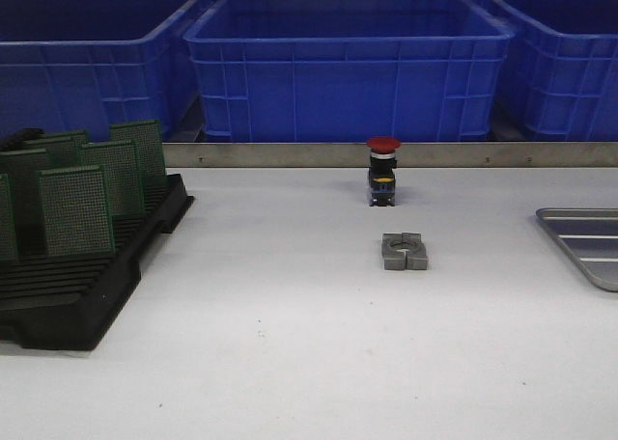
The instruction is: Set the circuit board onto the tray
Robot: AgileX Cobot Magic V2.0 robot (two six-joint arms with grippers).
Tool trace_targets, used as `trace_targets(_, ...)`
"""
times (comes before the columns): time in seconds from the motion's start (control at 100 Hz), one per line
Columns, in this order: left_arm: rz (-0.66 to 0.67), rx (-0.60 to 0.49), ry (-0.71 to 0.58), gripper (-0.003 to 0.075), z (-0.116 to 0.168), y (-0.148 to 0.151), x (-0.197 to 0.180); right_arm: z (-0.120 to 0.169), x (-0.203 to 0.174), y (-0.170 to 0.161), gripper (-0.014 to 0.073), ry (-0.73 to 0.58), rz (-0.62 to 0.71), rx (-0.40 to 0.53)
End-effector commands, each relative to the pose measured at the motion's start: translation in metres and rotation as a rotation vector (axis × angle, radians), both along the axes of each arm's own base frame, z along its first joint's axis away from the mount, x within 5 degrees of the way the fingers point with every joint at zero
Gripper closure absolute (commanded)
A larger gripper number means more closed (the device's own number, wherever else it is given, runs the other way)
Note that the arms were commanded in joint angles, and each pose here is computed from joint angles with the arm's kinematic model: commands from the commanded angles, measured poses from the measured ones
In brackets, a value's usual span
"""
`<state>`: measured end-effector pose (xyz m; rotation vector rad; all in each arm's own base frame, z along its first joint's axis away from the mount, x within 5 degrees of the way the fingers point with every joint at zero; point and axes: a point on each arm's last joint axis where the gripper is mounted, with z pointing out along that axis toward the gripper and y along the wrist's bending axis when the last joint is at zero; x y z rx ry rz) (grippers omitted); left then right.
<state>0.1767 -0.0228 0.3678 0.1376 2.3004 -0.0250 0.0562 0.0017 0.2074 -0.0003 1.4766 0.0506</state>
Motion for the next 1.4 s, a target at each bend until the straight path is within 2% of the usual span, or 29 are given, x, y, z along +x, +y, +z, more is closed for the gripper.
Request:
trace_targets(0.0,-0.002,-0.018,-0.076,0.0454,0.015,-0.001,0.000,0.012,-0.003,0.000,0.0664,-0.108,-0.001,-0.008)
trace_targets(0.11,-0.002,-0.017,-0.066,0.0213,0.014,0.000,0.000,0.012,-0.003,0.000,0.0664,-0.108,-0.001,-0.008)
trace_targets(0.18,-0.002,-0.015,-0.071,0.0111,0.014,0.000,0.000,0.012,-0.003,0.000,0.0664,-0.108,-0.001,-0.008)
trace_targets(0.23,-0.002,-0.016,-0.078,0.0078,0.015,0.000,0.001,0.012,-0.003,0.000,0.0664,-0.108,-0.001,-0.008)
trace_targets(0.45,-0.006,-0.014,-0.095,0.0080,0.018,-0.001,0.003,0.012,-0.003,0.000,0.0664,-0.108,-0.001,-0.008)
trace_targets(0.62,-0.130,0.097,0.020,0.0080,0.024,-0.006,0.017,0.012,-0.003,0.000,0.0664,-0.108,-0.001,-0.008)
trace_targets(0.73,-0.253,0.158,0.128,0.0080,0.027,-0.012,0.033,0.012,-0.003,0.000,0.0664,-0.108,-0.001,-0.008)
trace_targets(0.9,-0.551,0.244,0.225,0.0081,0.024,-0.026,0.054,0.012,-0.003,0.000,0.0664,-0.108,-0.001,-0.008)
trace_targets(1.02,-0.743,0.364,0.211,0.0080,0.019,-0.031,0.071,0.012,-0.003,0.000,0.0664,-0.108,-0.001,-0.008)
trace_targets(1.23,-0.999,0.481,0.169,0.0081,0.003,-0.040,0.095,0.012,-0.003,0.000,0.0664,-0.108,-0.001,-0.008)
trace_targets(1.39,-1.071,0.538,0.141,0.0080,-0.009,-0.043,0.110,0.012,-0.003,0.000,0.0664,-0.108,-0.001,-0.008)
